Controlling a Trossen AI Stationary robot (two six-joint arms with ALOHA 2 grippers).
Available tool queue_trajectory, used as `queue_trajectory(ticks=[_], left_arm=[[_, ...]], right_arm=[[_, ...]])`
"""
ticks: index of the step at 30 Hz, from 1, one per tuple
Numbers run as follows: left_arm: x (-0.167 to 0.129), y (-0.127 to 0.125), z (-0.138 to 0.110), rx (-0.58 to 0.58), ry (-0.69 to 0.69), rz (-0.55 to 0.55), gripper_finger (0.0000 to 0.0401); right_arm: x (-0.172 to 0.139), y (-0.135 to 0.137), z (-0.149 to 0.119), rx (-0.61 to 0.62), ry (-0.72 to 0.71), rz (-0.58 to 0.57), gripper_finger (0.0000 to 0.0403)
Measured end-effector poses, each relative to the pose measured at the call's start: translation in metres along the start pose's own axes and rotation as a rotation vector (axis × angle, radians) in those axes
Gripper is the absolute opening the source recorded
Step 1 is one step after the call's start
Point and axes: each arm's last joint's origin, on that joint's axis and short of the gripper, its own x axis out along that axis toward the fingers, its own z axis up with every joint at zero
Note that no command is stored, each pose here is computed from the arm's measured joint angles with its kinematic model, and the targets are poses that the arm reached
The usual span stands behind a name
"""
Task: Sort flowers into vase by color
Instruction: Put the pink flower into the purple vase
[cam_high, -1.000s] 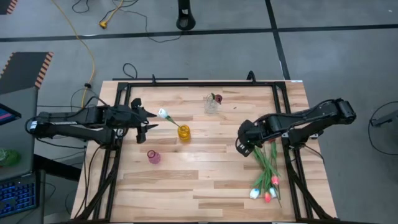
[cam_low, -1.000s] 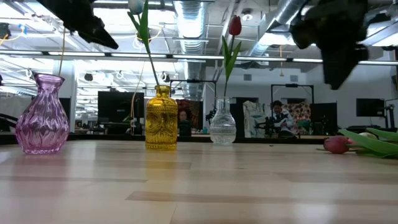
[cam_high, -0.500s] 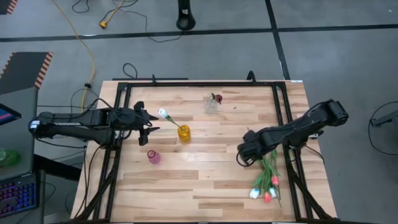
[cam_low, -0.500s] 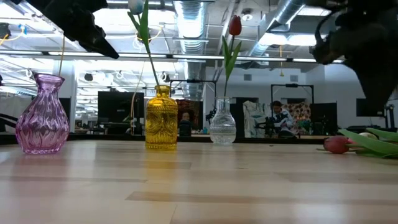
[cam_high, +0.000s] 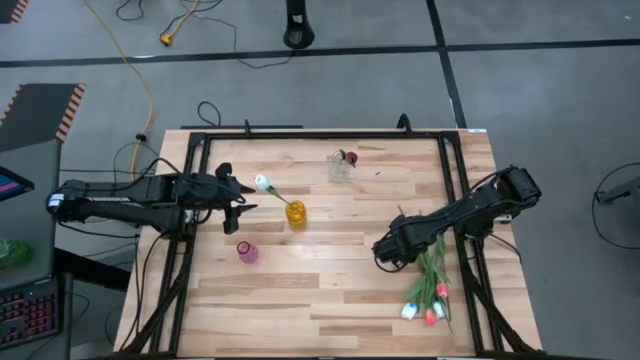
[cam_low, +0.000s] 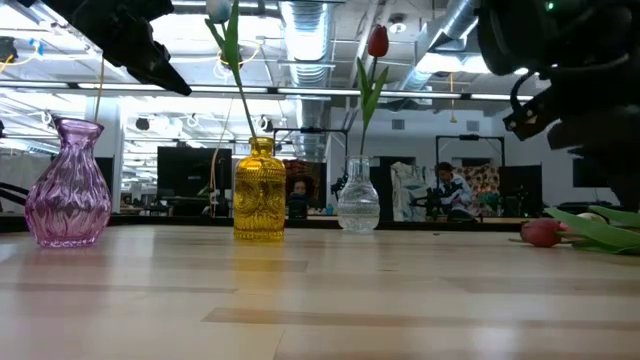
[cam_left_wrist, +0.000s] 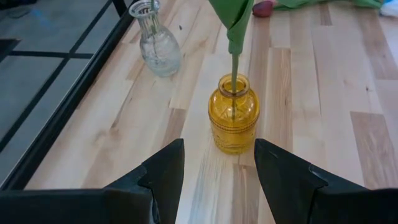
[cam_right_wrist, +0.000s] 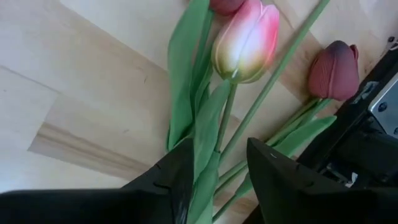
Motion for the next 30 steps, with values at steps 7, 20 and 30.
queue_trajectory(ticks=[7, 20, 30], left_arm=[[0.0, 0.0, 0.0, 0.0, 0.0, 0.0, 0.0183], [0.0, 0.0, 0.0, 0.001, 0.001, -0.001, 0.0183], [0.0, 0.0, 0.0, 0.001, 0.001, -0.001, 0.0183]], right_arm=[[0.007, 0.006, 0.002, -0.003, 0.01, -0.03, 0.0159], [0.011, 0.007, 0.002, 0.001, 0.002, -0.014, 0.0154], [0.026, 0.004, 0.002, 0.006, 0.007, -0.025, 0.0137]])
